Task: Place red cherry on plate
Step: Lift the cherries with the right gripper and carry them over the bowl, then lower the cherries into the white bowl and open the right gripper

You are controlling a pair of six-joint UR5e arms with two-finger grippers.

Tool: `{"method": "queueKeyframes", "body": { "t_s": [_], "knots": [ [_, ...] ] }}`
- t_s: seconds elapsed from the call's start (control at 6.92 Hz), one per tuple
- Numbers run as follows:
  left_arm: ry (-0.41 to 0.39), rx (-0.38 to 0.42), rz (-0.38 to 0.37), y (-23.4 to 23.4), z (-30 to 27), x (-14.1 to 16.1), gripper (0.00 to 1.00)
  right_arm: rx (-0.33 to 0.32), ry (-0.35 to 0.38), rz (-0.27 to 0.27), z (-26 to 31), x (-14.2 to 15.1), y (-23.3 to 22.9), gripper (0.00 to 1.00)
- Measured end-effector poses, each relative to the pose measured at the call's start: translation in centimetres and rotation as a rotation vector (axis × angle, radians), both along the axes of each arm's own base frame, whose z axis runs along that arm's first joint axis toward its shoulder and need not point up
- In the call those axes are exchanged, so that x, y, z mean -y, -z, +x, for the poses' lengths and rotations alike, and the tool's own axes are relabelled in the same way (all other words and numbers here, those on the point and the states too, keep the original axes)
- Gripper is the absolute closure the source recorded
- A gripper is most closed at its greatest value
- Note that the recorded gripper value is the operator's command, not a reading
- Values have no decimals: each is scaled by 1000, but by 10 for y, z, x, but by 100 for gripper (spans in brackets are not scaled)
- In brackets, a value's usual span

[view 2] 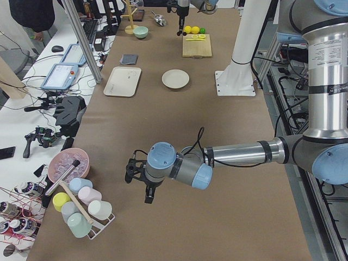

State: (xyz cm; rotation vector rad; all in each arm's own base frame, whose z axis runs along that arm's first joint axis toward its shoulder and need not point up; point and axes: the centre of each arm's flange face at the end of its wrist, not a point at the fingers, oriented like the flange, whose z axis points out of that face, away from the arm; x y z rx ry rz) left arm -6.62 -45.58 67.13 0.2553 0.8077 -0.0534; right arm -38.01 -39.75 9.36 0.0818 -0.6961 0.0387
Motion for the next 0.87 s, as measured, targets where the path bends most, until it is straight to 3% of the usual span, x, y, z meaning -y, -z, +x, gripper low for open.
{"method": "queueKeyframes", "body": {
  "t_s": [0.29,0.87],
  "knots": [
    [1,0,-5,-1,0,0,2,-50,17,56,-88,-12,1,100],
    [1,-1,-5,0,-1,-2,2,-88,-3,116,-214,-6,-70,100]
  ]
}}
